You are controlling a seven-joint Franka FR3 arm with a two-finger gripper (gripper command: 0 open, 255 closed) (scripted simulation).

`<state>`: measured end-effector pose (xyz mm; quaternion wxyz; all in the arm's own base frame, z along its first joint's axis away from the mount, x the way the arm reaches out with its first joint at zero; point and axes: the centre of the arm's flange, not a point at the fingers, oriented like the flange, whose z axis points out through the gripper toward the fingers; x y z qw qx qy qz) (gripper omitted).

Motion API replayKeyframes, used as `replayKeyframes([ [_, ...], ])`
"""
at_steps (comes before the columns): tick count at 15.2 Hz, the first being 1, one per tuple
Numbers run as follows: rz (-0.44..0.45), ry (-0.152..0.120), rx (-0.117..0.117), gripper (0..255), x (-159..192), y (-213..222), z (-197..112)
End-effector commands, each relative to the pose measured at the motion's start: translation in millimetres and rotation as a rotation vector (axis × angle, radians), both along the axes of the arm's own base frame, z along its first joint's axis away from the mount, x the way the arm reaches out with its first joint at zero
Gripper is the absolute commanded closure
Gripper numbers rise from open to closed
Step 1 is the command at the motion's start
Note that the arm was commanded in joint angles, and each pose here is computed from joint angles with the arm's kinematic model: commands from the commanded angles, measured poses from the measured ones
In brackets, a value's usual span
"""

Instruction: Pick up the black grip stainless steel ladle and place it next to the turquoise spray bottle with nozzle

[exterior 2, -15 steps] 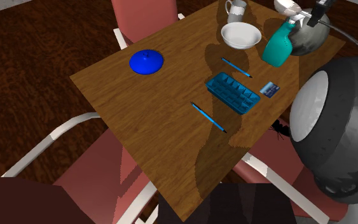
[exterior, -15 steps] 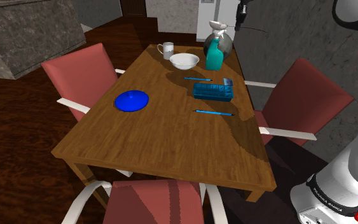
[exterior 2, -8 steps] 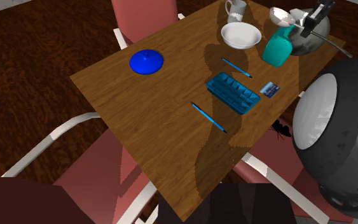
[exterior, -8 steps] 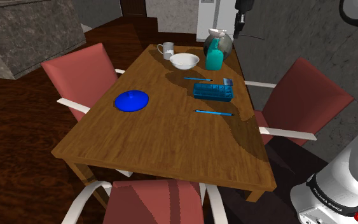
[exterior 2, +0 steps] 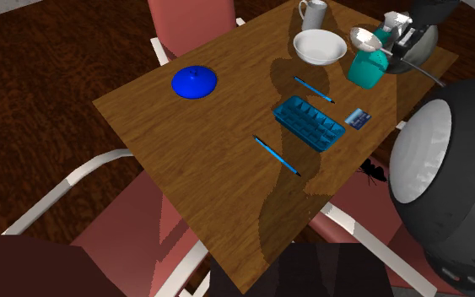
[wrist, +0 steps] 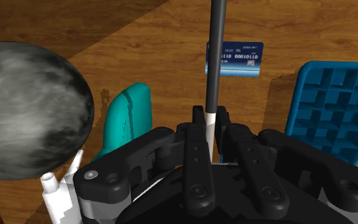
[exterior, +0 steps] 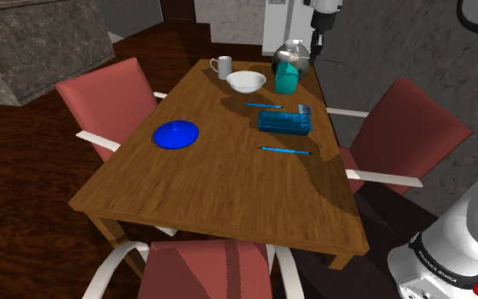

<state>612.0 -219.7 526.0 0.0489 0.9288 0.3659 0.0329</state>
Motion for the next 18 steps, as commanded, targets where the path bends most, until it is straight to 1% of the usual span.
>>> replayKeyframes([
  [1,0.000,-0.001,0.000,255,0.5,-0.3,-9.6],
  [18,0.000,-0.001,0.000,255,0.5,-0.3,-99.3],
])
